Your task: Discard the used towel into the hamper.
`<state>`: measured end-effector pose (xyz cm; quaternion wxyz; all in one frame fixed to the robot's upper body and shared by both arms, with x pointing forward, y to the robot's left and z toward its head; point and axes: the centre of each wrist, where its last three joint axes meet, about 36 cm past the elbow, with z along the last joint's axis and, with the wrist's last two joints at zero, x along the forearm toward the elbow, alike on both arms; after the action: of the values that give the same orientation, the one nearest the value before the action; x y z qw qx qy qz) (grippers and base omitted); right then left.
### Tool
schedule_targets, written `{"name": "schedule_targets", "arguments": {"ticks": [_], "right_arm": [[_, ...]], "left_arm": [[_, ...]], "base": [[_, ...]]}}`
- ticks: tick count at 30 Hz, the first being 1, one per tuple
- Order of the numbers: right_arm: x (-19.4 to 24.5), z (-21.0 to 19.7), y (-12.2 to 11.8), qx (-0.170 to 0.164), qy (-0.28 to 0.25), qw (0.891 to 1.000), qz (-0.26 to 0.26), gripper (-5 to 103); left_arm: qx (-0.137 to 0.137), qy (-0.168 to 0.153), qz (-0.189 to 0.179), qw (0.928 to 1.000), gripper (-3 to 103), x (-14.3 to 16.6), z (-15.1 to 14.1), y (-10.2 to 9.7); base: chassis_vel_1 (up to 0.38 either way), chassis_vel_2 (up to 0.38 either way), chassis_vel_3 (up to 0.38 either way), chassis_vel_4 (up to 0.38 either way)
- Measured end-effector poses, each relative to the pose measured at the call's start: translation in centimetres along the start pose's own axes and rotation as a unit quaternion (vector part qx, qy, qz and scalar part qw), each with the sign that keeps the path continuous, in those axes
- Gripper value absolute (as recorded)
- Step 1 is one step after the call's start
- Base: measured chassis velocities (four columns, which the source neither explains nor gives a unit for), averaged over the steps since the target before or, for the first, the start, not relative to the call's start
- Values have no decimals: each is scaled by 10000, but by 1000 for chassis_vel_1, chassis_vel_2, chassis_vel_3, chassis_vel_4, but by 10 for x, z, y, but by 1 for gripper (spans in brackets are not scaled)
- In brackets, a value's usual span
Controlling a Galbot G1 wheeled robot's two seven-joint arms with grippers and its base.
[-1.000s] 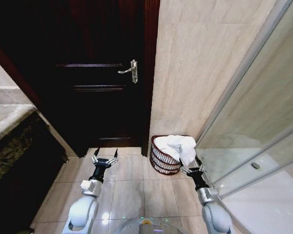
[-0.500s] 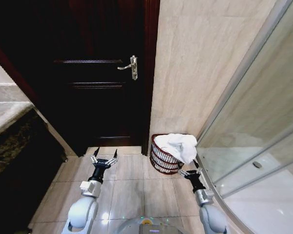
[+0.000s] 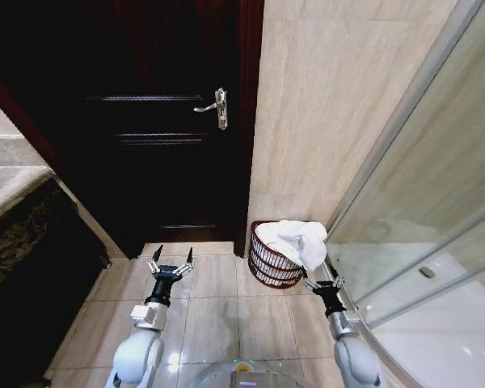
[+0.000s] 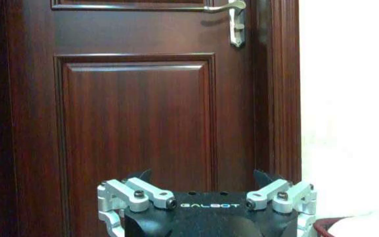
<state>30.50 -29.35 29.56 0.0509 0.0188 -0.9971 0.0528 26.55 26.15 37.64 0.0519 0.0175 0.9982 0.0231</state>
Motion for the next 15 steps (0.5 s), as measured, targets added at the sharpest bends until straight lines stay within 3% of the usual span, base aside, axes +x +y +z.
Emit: {"name": "schedule_targets", "arguments": {"ticks": [15], "right_arm": [[-61,4,-8,14,180,9998,-89,100]], "left_arm": [[-63,-13,-63,10000,100,-2,6,7]], "base": [[0,0,0,0]]}}
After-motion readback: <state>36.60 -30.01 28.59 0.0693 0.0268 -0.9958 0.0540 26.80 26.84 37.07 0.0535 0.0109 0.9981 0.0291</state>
